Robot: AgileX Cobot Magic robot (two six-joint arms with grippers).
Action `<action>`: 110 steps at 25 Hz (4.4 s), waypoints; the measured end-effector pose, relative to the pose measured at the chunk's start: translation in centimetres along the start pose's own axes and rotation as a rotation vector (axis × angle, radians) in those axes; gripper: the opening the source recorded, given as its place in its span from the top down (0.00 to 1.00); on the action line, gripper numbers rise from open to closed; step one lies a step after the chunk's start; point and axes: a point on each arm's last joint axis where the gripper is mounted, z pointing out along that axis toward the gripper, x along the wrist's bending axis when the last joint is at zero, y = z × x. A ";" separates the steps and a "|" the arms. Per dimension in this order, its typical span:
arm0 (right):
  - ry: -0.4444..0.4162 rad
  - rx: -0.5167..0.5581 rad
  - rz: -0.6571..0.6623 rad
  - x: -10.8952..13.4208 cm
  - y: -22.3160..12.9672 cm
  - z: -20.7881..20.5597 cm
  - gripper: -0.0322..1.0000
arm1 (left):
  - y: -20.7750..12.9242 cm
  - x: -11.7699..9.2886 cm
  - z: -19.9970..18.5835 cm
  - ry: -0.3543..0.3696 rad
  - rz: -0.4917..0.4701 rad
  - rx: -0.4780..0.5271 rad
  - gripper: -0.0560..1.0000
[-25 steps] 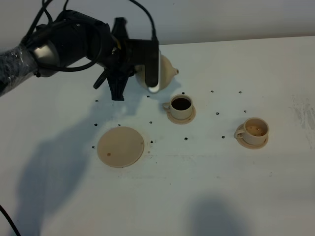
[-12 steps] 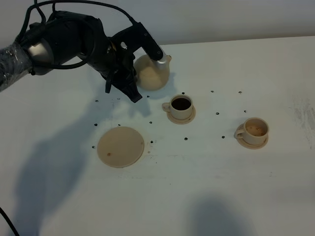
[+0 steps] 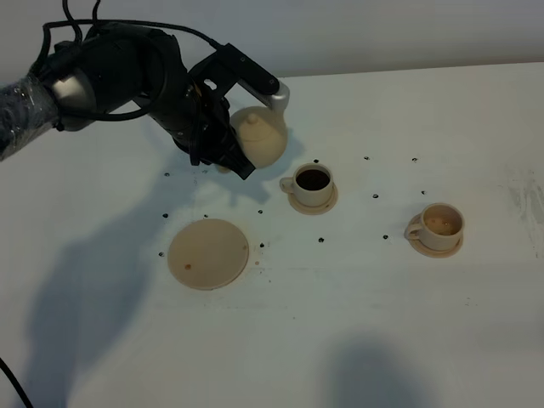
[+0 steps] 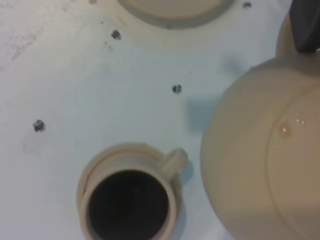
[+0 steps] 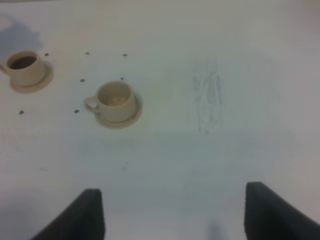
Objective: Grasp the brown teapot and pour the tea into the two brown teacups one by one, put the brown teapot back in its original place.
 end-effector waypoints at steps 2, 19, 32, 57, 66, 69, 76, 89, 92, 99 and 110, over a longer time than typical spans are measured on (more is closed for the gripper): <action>0.000 0.000 0.000 0.0 0.0 0.0 0.41 | -0.1 -0.1 0.2 -0.009 -0.019 0.020 0.86; 0.000 0.000 0.000 0.0 0.0 0.0 0.41 | -0.5 0.1 4.5 -0.062 -0.065 0.163 0.86; 0.000 0.000 0.000 0.0 0.0 0.0 0.41 | 1.4 0.3 -0.4 0.008 -0.007 0.089 0.86; 0.000 0.000 0.000 0.0 0.0 0.0 0.41 | 8.1 -10.4 -3.7 -0.021 0.392 -0.085 0.86; 0.000 0.000 0.000 0.0 0.0 0.0 0.41 | 9.9 -11.9 -0.7 0.022 0.652 -0.122 0.86; 0.000 0.000 0.000 0.0 0.0 0.0 0.41 | 10.0 -12.4 0.3 0.023 0.720 -0.130 0.86; 0.000 0.000 0.000 0.0 0.0 0.0 0.41 | 10.4 -12.5 0.6 0.044 0.851 -0.166 0.86; 0.000 0.000 0.000 0.0 0.0 0.0 0.41 | 10.6 -12.7 0.5 0.075 1.142 -0.193 0.86; 0.000 0.000 0.000 0.0 0.0 0.0 0.41 | 10.6 -12.7 0.5 0.081 1.204 -0.192 0.86; 0.000 0.000 0.000 0.0 0.0 0.0 0.41 | 10.4 -12.8 2.3 0.074 1.346 -0.168 0.86; 0.000 0.000 0.000 0.0 0.0 0.0 0.41 | 10.6 -13.0 2.4 0.103 1.523 -0.186 0.86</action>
